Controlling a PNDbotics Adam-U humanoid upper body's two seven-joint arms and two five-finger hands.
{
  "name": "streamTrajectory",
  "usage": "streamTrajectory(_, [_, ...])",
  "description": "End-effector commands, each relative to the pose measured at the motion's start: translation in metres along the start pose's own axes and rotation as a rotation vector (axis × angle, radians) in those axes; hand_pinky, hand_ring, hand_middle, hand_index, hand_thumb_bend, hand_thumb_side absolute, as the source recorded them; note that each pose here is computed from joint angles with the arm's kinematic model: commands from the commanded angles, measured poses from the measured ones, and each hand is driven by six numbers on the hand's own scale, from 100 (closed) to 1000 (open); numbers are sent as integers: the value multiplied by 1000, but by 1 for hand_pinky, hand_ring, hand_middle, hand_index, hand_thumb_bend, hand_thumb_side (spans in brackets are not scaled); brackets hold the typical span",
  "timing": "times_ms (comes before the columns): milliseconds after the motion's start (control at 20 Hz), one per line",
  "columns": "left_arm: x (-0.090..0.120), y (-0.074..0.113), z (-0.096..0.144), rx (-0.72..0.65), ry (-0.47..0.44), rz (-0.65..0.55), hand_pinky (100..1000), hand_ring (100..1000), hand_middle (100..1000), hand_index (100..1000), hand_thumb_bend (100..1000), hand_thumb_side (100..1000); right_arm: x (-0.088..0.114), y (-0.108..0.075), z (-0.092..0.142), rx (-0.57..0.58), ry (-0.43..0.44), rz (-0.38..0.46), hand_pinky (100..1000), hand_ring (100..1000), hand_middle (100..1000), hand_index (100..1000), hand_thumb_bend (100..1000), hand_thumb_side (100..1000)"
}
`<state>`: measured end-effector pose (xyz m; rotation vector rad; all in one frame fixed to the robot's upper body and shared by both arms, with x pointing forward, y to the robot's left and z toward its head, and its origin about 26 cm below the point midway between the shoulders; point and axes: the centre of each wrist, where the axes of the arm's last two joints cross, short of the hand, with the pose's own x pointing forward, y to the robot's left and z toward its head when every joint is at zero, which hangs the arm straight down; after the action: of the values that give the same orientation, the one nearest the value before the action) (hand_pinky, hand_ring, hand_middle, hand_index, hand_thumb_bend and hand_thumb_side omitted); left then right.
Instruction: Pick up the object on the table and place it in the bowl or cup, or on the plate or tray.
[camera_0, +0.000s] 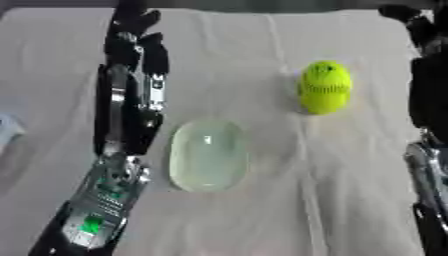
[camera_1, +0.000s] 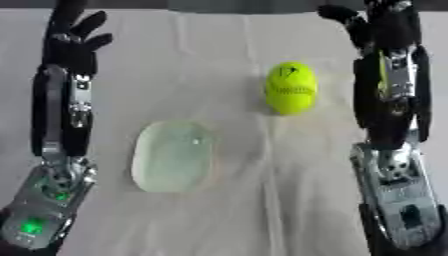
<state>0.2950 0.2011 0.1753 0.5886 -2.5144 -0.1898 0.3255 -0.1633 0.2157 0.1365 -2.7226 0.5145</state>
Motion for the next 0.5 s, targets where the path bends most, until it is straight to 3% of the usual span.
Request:
streamTrajectory(50, [5,1,-3,11,-20,2,777,878,1000,962,127,1000,3,-1,-3,-2,-16,6,766,1000,978,1000,100,1000])
streamTrajectory(500, [4,1,-3,9,-16,0,760,863,1000,959,121,1000,3,-1,-3,0,-15,8,752,1000,970,1000,100,1000])
